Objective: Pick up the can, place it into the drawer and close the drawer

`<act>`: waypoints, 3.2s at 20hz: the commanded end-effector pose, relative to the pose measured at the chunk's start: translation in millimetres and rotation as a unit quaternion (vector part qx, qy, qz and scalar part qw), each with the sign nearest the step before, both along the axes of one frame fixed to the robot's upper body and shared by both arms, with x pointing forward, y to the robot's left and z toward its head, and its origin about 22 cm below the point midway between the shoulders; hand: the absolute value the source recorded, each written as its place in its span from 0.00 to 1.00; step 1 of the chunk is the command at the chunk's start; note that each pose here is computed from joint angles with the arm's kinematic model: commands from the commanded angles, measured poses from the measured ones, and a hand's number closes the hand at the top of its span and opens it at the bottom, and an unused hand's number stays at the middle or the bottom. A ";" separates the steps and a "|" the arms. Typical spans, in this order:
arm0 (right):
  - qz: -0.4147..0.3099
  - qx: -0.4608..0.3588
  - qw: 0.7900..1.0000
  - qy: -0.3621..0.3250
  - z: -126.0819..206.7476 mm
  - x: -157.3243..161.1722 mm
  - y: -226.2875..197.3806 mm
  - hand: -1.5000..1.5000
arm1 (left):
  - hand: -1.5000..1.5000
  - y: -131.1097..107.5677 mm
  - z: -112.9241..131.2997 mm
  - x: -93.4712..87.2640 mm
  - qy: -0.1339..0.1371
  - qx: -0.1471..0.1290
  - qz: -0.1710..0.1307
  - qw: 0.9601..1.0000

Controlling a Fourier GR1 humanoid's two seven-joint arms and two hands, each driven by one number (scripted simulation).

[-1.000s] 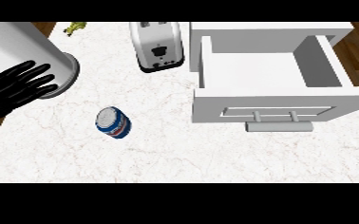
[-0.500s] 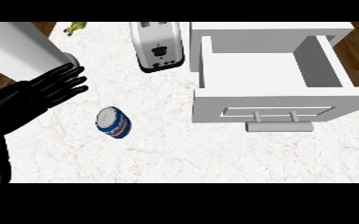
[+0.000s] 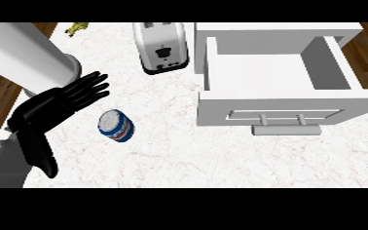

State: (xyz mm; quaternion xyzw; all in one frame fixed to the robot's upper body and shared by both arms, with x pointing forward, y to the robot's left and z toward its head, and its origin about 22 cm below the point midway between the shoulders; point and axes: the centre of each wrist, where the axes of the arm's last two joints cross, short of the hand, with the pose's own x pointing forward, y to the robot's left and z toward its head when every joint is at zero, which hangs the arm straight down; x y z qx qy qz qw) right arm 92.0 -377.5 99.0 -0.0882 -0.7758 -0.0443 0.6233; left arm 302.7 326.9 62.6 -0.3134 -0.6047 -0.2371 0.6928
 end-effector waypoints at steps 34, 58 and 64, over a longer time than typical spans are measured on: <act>0.017 0.001 1.000 -0.004 10.3 -16.0 9.1 0.00 | 0.00 23.5 -153.8 2.6 0.049 0.036 0.068 0.996; 0.008 0.014 1.000 0.006 15.9 -31.3 6.1 0.00 | 1.00 -52.7 -155.5 28.5 0.086 -0.065 -0.041 0.993; -0.010 0.015 1.000 0.007 14.8 -37.2 -0.9 0.00 | 1.00 -40.6 -170.1 12.3 0.047 -0.100 0.369 0.923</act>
